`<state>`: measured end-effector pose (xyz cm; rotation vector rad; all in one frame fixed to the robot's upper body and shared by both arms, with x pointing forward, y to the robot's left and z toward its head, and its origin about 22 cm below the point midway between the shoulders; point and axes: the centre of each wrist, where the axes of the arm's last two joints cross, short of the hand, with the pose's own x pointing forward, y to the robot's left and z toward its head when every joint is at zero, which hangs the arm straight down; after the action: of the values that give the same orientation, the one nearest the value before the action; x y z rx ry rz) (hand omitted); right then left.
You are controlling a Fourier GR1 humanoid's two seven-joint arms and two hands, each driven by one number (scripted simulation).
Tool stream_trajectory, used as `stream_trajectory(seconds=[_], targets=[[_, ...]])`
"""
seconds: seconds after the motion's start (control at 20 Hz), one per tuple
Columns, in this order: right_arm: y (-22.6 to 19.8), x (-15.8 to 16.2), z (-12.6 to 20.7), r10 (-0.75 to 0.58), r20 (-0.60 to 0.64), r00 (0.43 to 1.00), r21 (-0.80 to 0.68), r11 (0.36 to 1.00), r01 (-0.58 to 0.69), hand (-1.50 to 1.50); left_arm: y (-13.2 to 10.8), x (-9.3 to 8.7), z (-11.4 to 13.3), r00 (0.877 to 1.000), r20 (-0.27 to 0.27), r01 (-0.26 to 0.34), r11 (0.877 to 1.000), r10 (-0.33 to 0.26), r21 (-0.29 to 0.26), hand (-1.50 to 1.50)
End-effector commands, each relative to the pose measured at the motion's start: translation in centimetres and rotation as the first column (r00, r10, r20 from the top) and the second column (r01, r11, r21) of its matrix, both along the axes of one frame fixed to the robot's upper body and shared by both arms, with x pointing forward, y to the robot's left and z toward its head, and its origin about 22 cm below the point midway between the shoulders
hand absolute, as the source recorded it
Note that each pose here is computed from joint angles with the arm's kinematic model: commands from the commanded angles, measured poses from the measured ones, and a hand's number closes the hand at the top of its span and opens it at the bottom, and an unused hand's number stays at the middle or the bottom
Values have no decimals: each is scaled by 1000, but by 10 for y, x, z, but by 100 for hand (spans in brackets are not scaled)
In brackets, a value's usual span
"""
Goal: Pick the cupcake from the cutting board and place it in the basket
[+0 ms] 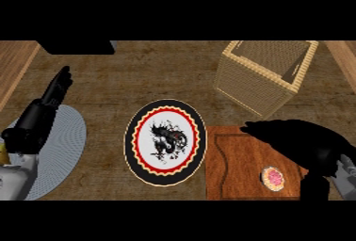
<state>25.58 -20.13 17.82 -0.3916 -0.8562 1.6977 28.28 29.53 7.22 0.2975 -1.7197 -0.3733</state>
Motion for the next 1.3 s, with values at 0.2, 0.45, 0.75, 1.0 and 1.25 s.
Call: stream_trajectory(seconds=[0.2, 0.45, 0.75, 1.0, 1.25], targets=[[3, 3, -55, -15, -35, 999, -117, 993, 11, -150, -19, 4, -3, 1000, 1, 1, 1000, -1, 12, 0], [-27, -5, -70, -30, -19, 999, -121, 992, 27, -150, -6, 6, 1, 1000, 1, -5, 1000, 5, -5, 0], [-33, -12, -76, -18, 6, 1000, -100, 995, 19, -150, -15, 1, -1, 1000, -2, -1, 1000, 1, 6, 0], [-14, 8, -88, -29, 22, 999, -75, 997, 31, -150, -10, 3, -8, 1000, 14, -6, 1000, 6, 5, 0], [-34, -24, -113, -27, 32, 999, -74, 997, 29, -150, -10, -5, 3, 1000, -2, -4, 1000, 4, -3, 0]])
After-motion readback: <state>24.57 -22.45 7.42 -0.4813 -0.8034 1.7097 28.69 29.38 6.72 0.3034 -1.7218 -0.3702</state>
